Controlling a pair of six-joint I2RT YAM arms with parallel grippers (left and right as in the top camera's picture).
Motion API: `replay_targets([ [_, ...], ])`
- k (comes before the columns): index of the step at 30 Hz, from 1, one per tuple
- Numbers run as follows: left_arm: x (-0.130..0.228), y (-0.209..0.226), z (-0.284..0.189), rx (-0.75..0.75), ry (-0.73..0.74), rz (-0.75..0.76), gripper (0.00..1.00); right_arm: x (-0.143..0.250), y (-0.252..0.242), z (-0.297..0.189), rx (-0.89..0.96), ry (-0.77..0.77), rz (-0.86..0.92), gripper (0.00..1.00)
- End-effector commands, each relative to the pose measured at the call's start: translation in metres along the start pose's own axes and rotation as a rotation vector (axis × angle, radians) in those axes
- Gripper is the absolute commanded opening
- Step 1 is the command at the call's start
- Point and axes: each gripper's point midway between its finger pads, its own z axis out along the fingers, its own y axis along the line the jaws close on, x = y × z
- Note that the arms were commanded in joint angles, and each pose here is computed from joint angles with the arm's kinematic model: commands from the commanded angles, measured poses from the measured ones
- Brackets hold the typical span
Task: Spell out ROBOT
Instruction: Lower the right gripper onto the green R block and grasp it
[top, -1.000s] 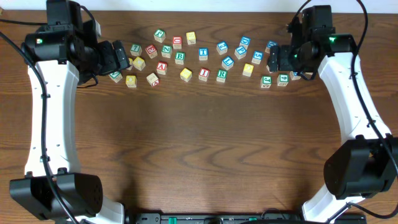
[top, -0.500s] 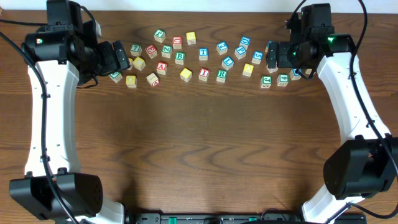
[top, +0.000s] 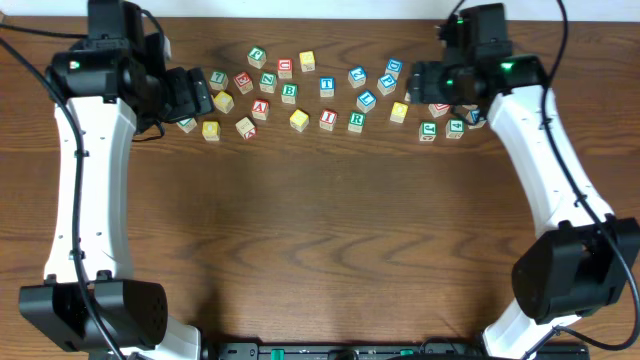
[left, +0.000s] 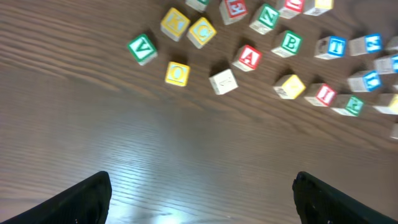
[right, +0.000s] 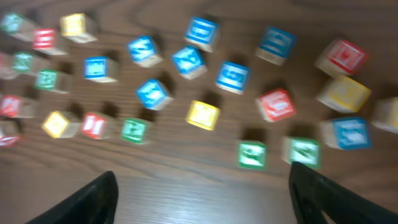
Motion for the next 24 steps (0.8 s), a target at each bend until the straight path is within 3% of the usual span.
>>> replay_targets([
  [1, -0.009, 0.031, -0.003, -0.172, -0.039, 0.011, 0.92, -0.005, 0.035, 0.005, -0.042, -0.03, 0.046, 0.74],
  [5, -0.015, 0.06, -0.009, -0.266, -0.059, -0.03, 0.92, -0.004, 0.059, 0.024, -0.024, -0.056, 0.069, 0.73],
  [8, -0.019, 0.082, -0.011, -0.286, -0.069, -0.081, 0.93, 0.0, 0.072, 0.046, -0.015, -0.058, 0.119, 0.65],
  [12, -0.019, 0.101, -0.015, -0.304, -0.072, -0.146, 0.92, 0.008, 0.077, 0.073, 0.021, -0.056, 0.153, 0.63],
  [24, -0.016, 0.104, -0.014, -0.303, -0.064, -0.177, 0.93, 0.039, 0.069, 0.126, 0.095, 0.019, 0.192, 0.57],
])
